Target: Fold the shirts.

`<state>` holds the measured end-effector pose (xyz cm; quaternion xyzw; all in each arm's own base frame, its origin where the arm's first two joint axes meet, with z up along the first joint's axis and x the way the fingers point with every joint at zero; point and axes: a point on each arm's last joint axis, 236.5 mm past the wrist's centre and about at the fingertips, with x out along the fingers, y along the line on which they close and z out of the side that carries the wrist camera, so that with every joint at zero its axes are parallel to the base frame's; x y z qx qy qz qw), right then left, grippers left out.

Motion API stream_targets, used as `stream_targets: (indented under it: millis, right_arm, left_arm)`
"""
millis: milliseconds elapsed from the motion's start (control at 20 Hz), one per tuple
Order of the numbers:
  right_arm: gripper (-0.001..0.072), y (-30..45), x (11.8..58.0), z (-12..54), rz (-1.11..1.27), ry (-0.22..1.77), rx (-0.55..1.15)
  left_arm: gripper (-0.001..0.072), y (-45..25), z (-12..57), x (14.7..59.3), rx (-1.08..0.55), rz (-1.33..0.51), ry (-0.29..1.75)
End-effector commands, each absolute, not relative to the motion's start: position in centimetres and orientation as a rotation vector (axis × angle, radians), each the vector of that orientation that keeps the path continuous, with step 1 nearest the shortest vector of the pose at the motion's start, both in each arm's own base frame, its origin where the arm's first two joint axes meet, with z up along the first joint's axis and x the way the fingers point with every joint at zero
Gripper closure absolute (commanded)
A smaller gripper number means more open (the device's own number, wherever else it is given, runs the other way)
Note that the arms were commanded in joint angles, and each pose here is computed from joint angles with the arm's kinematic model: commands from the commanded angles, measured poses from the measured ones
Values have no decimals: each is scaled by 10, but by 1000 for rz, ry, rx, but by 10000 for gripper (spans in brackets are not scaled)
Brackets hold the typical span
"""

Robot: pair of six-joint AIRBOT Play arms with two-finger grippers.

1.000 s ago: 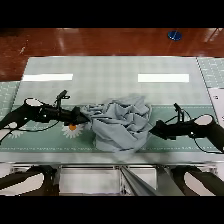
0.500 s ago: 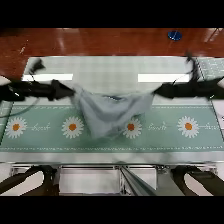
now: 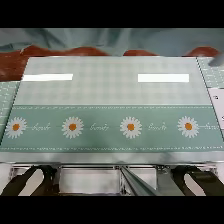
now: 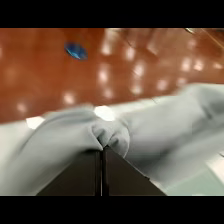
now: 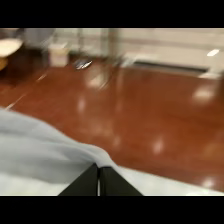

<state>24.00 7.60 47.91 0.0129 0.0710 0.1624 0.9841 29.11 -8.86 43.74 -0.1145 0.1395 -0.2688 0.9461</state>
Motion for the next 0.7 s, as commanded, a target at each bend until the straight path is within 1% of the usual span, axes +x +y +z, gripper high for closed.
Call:
stream_targets:
  millis: [0, 100, 200, 300, 450, 550, 650]
  right_arm:
    - [688, 55, 167, 505, 233, 43, -14]
    - [687, 51, 153, 486, 220, 112, -25]
    - [687, 51, 152, 463, 222, 208, -26]
    - [687, 50, 162, 437, 219, 304, -21]
    - [687, 53, 192, 383, 233, 474, 14]
    - [687, 53, 221, 331, 229, 601, 40]
    - [687, 55, 251, 265, 226, 742, 79]
  left_arm:
    - [690, -87, 472, 228, -68, -396, 173]
    - [690, -103, 463, 206, -47, -446, 197]
    - [690, -120, 443, 196, -54, -527, 254]
    - [690, -121, 401, 197, -75, -545, 388]
    - [690, -92, 318, 217, -105, -425, 598]
    - [690, -70, 260, 237, -127, -335, 721]
    - [690, -64, 202, 264, -195, -306, 808]
